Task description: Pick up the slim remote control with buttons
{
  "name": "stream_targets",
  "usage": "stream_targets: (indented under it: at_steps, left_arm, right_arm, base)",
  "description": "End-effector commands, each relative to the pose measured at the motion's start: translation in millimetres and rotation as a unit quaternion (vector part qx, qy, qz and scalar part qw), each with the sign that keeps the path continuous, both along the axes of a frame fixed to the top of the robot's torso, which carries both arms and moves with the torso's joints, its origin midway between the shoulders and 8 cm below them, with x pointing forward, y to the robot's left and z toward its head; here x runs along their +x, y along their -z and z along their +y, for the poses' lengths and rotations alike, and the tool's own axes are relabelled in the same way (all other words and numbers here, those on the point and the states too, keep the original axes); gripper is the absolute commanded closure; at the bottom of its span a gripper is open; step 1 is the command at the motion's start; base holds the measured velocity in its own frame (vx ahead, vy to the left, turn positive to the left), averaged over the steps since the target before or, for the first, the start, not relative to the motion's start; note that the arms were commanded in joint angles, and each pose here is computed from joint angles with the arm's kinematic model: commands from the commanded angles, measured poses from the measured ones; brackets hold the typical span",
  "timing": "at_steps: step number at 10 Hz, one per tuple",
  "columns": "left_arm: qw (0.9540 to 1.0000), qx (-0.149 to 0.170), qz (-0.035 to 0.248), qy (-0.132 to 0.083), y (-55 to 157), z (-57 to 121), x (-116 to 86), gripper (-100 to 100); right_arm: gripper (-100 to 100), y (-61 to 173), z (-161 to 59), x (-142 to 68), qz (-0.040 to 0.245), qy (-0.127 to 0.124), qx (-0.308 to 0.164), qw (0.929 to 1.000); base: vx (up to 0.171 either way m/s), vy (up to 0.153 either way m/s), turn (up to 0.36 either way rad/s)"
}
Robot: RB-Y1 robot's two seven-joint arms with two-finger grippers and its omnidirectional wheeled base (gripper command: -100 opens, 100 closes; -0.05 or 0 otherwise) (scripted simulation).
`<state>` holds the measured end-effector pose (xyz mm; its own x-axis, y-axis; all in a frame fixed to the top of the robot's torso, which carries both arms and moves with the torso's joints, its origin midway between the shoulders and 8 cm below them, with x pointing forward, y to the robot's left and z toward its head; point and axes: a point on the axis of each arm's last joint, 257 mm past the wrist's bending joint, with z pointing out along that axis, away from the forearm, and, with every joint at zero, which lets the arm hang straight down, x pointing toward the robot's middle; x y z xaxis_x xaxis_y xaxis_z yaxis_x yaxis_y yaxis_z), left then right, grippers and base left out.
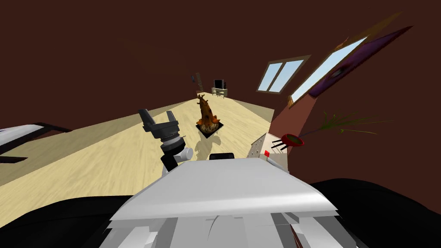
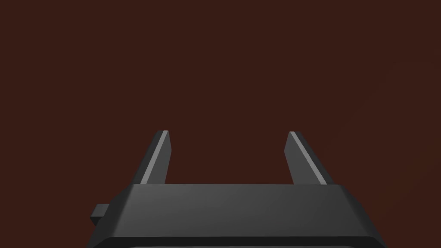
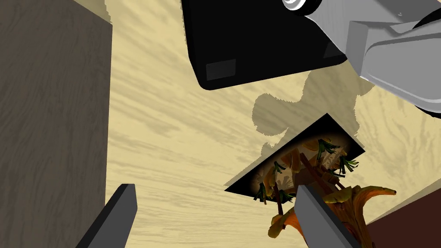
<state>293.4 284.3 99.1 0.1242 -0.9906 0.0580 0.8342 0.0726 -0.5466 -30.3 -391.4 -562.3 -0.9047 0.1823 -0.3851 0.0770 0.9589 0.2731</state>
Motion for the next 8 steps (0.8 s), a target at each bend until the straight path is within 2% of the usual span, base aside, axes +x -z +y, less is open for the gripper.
stream_targets:
  at_steps: [1,2,3,4,5,6,7,8]
  left_arm:
    - [1.0,0.0,0.0,0.0,0,0.0,0,0]
    - [1.0,0.0,0.0,0.0,0,0.0,0,0]
    - [1.0,0.0,0.0,0.0,0,0.1,0,0]
    - [1.0,0.0,0.0,0.0,0,0.0,0,0]
    - [1.0,0.0,0.0,0.0,0,0.1,0,0]
    - [1.0,0.0,0.0,0.0,0,0.1,0,0]
    - [1.0,0.0,0.0,0.0,0,0.0,0,0]
    - [1.0,0.0,0.0,0.0,0,0.1,0,0]
  right_arm:
    - [-100,5,-16,-23,0.026,-0.001,-0.016,0.9995]
    - [-100,5,-16,-23,0.027,-0.001,-0.017,0.9995]
    - [-100,6,-27,-40,0.045,-0.013,-0.03,0.9985]
    - [-100,7,-33,-49,0.054,-0.01,-0.035,0.9979]
    - [-100,8,-36,-54,0.059,-0.008,-0.038,0.9975]
    - [-100,8,-46,-67,0.075,-0.02,-0.049,0.9957]
    - [-100,8,-55,-81,0.09,-0.015,-0.057,0.9942]
    - [-100,7,-68,-99,0.11,-0.024,-0.071,0.9911]
  base:
    - [-0.022,-0.063,0.355]
    - [-0.009,-0.044,0.063]
    - [-0.024,-0.055,0.38]
    - [-0.026,-0.061,0.274]
    - [-0.009,-0.031,-0.011]
    - [-0.029,-0.041,0.306]
    - [-0.033,-0.062,0.276]
    - [-0.035,-0.079,0.364]
